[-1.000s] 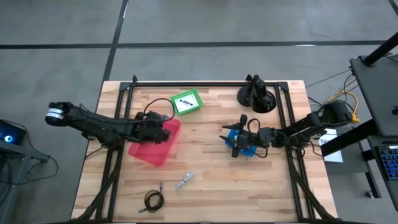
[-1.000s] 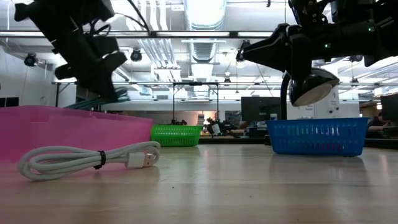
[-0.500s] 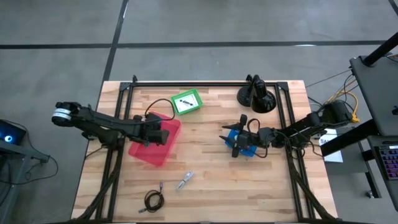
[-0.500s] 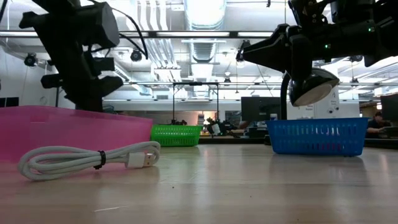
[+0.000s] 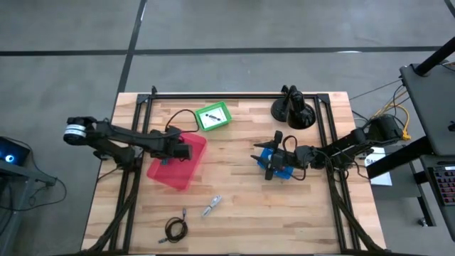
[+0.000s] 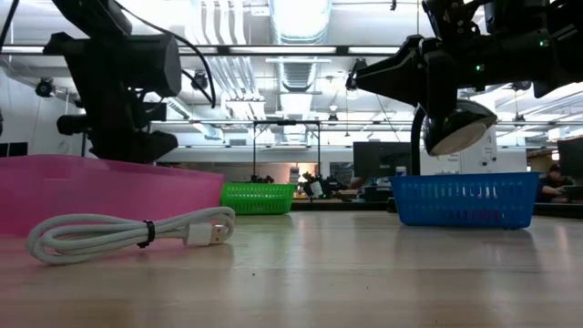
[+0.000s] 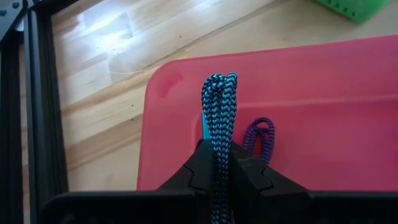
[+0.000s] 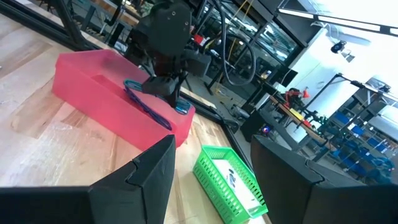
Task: Pick and place items into bin
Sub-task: Put the blue charger cable into the pink bin
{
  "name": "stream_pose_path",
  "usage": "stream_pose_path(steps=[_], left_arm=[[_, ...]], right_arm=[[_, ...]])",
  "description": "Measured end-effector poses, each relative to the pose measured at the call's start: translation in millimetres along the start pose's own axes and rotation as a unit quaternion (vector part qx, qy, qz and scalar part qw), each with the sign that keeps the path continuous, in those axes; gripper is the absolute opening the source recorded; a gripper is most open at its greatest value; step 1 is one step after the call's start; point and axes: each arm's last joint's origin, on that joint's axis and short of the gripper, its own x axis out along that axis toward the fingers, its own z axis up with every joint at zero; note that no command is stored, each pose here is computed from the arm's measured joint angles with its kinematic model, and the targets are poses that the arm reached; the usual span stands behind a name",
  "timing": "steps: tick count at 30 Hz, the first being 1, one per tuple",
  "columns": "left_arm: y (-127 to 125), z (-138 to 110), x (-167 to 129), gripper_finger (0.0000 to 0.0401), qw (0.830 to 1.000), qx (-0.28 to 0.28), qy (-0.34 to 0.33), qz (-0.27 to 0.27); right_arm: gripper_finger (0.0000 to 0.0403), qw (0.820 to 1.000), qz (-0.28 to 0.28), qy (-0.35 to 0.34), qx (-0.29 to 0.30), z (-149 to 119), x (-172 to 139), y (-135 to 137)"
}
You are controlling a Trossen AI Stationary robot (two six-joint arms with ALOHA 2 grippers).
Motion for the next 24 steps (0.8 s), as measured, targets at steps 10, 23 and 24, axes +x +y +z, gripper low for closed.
stream_pose_path(steps=[10,23,24], left_arm=[[-2.5,-1.7,5.2,0.0012,1.000,0.016,0.006,0.012],[-6.9,-4.8,11.1,0.0060,0.998,0.049,0.014,0.025],[-6.9,-4.8,11.1,0.0069,0.998,0.049,0.014,0.025]], right_arm=[[0.0196,1.000,0.000,0.000,0.000,-0.1,0.0,0.0],[0.0196,1.000,0.000,0.000,0.000,0.0,0.0,0.0],[0.0196,1.000,0.000,0.000,0.000,0.0,0.0,0.0]])
